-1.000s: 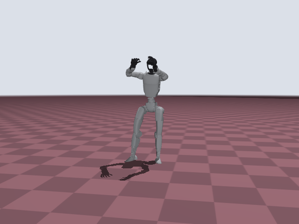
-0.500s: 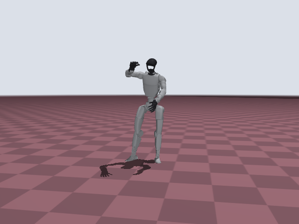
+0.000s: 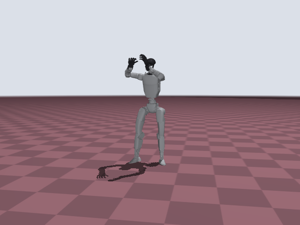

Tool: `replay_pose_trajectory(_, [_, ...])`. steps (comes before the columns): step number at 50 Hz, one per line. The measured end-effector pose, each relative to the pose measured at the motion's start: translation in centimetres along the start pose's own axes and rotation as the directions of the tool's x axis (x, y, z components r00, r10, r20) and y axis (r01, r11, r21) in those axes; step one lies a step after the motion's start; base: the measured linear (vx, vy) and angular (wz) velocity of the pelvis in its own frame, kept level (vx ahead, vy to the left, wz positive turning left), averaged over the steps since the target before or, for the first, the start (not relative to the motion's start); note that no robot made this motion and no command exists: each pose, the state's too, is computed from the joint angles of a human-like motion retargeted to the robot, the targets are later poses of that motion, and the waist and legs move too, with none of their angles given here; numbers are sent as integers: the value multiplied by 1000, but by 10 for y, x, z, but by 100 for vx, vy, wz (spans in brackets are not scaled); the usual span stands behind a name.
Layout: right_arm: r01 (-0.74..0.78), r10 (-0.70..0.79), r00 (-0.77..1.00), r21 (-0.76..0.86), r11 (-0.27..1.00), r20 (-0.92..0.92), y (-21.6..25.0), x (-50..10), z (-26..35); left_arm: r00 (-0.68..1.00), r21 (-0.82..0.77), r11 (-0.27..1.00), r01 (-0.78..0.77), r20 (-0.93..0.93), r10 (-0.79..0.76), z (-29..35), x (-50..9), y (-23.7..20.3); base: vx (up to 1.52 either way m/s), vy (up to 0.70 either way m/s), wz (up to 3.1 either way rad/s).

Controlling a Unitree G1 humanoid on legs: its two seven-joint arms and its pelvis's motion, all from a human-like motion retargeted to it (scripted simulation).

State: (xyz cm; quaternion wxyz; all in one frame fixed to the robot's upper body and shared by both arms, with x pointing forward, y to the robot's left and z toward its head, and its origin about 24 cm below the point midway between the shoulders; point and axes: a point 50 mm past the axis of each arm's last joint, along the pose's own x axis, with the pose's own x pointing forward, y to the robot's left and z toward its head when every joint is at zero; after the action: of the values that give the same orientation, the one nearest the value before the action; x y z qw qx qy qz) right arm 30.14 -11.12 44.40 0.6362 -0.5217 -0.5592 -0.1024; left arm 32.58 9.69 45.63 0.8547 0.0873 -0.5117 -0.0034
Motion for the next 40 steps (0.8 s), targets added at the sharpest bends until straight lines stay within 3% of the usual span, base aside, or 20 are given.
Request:
replay_pose_trajectory(5, [54,-54,999,24,998,1,-6,8,5,995,2,996,88,-46,-88,-18,-17,-15,-3,-3,-7])
replay_pose_trajectory(10, [94,-94,995,27,995,20,-16,17,11,951,-18,987,159,-265,-158,-84,-70,-33,-9,-8,-10])
replay_pose_trajectory(17, [146,-151,983,46,988,106,-22,33,38,726,32,994,107,-686,-56,-187,-197,-37,-11,-6,2])
replay_pose_trajectory(23, [162,-174,968,79,984,180,-23,48,66,521,44,997,66,-854,3,-218,-273,-41,-6,-3,10])
replay_pose_trajectory(27, [139,-151,970,76,987,191,-19,50,71,576,-58,997,55,-813,-78,-208,-253,-54,1,-7,9])
replay_pose_trajectory(30, [119,-131,974,76,990,187,-14,50,70,718,-132,990,41,-685,-121,-184,-199,-57,6,-10,-2])
replay_pose_trajectory(35, [94,-94,981,7,996,167,-8,44,57,914,-209,977,-30,-402,-58,-115,-101,-53,11,-12,-9])
replay_pose_trajectory(40, [72,-67,988,-31,997,141,-7,39,45,990,-249,965,-87,-126,57,-38,-33,-42,10,-11,-10])
